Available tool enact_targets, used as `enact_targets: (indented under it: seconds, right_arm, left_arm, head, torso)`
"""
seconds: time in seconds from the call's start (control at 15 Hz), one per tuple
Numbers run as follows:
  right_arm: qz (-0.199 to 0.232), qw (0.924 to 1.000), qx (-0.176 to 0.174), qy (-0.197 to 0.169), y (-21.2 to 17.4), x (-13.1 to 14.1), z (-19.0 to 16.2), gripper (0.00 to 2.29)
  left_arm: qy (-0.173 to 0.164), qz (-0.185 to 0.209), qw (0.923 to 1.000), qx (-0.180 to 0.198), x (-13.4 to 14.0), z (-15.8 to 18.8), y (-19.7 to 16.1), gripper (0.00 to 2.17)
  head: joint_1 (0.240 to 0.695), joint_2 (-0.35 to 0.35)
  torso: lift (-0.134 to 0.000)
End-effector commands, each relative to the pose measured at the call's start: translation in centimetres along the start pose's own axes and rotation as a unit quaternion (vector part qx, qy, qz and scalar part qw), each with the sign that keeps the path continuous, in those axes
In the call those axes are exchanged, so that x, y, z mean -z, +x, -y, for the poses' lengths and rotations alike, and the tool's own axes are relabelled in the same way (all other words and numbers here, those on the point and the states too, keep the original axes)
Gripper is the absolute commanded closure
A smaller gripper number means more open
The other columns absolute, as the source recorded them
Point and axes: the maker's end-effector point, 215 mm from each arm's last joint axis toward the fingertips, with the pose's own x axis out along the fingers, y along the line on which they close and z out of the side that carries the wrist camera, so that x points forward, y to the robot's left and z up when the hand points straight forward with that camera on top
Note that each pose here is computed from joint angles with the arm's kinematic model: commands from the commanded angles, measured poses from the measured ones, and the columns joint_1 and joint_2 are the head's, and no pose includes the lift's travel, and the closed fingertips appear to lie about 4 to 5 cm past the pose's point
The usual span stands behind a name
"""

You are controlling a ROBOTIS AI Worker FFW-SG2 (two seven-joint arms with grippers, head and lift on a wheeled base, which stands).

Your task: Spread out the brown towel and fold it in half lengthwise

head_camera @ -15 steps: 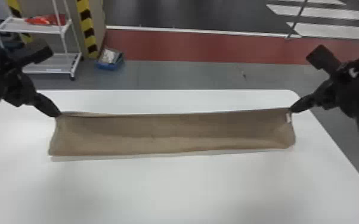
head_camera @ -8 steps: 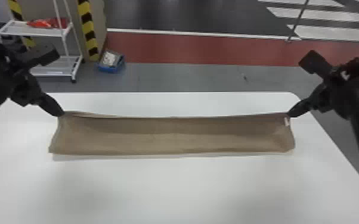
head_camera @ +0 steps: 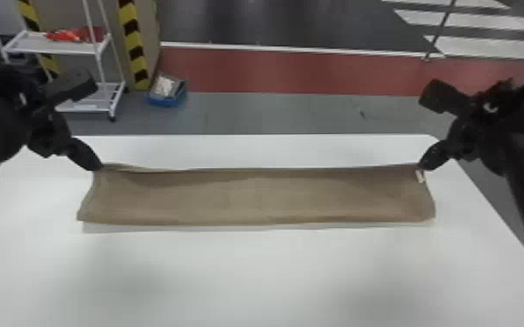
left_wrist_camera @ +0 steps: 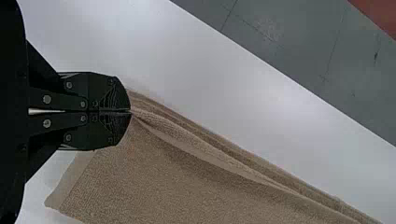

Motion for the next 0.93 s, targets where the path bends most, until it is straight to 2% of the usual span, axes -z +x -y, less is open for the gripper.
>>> enact_targets:
  seconds: [0.0,0.53,0.73,0.8,0.87]
  right_arm:
    - [-0.02,0.9987,-0.002,-0.047,0.47,-0.23,-0.46,1.81]
    - [-0.045,0.9971,-0.008,-0.061,1.11,-0.05,-0.77,1.81]
    - [-0.047,0.9964,-0.005,-0.071,0.99,-0.76,-0.62,1.81]
    - [-0.049,0.9965,-0.005,-0.068,1.13,-0.92,-0.78,1.75]
    - [-0.053,0.9979,-0.006,-0.037,1.29,-0.54,-1.02,1.2]
  left_arm:
    - [0.004,0.0,1.0,0.0,-0.07,-0.03,0.07,1.4]
    - [0.009,-0.001,1.0,0.003,0.2,-0.04,0.3,1.4]
    - [0.009,-0.002,0.9999,0.004,0.3,0.03,0.29,1.4]
    - [0.01,0.0,0.9999,0.005,0.34,0.13,0.38,1.4]
    - [0.008,0.013,0.9999,0.002,0.05,0.09,0.34,1.22]
  head:
    - [0.684,-0.097]
    - [0.693,-0.09]
    - [0.692,-0.09]
    - [0.691,-0.088]
    - [0.69,-0.087]
  torso:
    - [-0.125]
    - [-0.125]
    - [-0.125]
    - [-0.125]
    - [-0.125]
